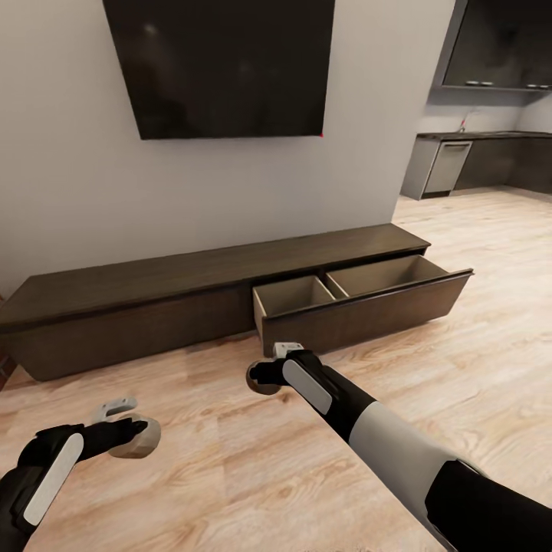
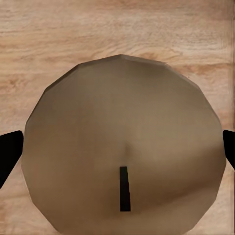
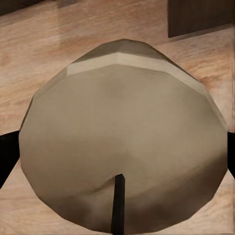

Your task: Place each of the two pumpkins and all three candles from the living room inside a cabinet in the living room (use any cabinet), then make sure every cabinet is closed, and position the cauldron so it is next to a table in the living room.

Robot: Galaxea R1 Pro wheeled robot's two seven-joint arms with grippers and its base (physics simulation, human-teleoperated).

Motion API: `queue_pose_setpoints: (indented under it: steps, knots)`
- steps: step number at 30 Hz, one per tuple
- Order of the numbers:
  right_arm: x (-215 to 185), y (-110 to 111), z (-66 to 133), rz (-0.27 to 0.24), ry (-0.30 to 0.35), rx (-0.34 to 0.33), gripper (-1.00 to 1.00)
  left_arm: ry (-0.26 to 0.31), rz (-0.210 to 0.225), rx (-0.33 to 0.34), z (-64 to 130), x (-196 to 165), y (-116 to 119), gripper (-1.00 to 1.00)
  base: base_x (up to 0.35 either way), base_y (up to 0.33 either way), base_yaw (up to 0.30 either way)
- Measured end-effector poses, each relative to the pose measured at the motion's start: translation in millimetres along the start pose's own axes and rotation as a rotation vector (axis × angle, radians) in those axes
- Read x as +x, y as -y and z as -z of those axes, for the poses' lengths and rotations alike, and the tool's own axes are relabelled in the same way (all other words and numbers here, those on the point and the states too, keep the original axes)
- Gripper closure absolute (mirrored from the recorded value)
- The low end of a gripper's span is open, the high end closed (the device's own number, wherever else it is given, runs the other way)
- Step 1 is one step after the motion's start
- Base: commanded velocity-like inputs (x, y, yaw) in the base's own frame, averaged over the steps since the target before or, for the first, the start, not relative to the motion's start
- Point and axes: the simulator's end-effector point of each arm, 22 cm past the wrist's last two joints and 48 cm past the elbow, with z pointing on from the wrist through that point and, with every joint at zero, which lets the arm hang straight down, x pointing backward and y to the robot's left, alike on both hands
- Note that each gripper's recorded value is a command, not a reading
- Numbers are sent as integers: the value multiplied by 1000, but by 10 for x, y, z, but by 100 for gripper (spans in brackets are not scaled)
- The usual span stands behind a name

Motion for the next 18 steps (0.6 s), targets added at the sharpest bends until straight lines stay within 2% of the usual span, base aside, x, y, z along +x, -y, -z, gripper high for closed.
queue_pose_setpoints:
  steps: [18]
  knots:
    - [12,32,-91,-21,12,1,100,-19,0,-5,-69,73,-19,100,0,0,-222]
